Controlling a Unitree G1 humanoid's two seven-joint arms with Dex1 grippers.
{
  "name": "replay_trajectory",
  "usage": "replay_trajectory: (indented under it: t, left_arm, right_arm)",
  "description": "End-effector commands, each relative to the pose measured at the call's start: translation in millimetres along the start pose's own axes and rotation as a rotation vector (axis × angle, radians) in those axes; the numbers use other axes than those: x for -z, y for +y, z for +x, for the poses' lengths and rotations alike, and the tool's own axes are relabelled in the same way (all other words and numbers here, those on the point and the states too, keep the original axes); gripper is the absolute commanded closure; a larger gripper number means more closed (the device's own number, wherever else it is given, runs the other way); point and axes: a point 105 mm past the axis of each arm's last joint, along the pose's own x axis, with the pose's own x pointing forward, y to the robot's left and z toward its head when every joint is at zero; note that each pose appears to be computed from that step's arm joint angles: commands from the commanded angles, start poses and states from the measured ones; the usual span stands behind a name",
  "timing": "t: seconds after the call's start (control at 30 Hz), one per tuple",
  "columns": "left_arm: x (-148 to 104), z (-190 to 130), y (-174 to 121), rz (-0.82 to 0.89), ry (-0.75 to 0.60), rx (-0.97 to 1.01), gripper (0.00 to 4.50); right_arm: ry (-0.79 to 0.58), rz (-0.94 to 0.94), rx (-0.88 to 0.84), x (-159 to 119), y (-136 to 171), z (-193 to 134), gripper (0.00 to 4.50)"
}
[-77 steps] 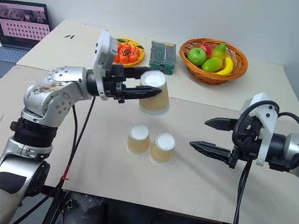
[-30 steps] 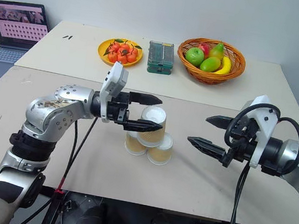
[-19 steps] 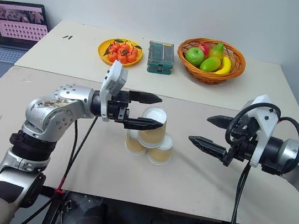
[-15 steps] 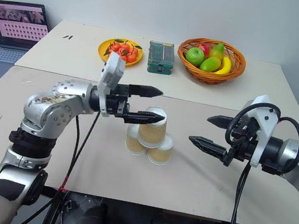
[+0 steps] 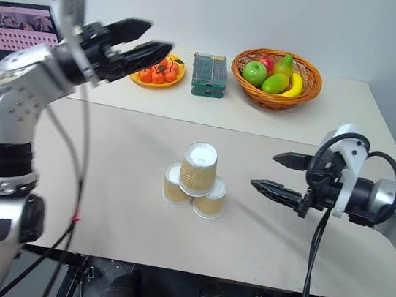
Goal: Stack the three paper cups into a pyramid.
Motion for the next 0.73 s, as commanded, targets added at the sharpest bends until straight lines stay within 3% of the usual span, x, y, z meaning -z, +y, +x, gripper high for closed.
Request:
replay_trajectory:
  t: [0.03, 0.17, 0.33, 0.53, 0.73]
  left_arm:
    - [-3, -23, -7, 0.105, 0.014, -0.068, 0.07]
    - [45, -45, -14, 0.064, 0.119, -0.141, 0.07]
    - [84, -61, -22, 0.019, 0.177, -0.207, 0.07]
    - [109, -73, -34, 0.040, 0.222, -0.250, 0.07]
    - [111, -67, -40, 0.047, 0.191, -0.269, 0.07]
  right_arm:
    - [-0.004, -0.045, 0.004, -6, -5, -17, 0.00]
    - [0.027, -0.011, -0.006, 12, -13, -9, 0.00]
    - [0.086, 0.010, -0.008, 37, -17, 4, 0.00]
    - [0.058, 0.035, 0.022, 48, -16, 10, 0.00]
    - [0.039, 0.042, 0.066, 50, -19, 10, 0.00]
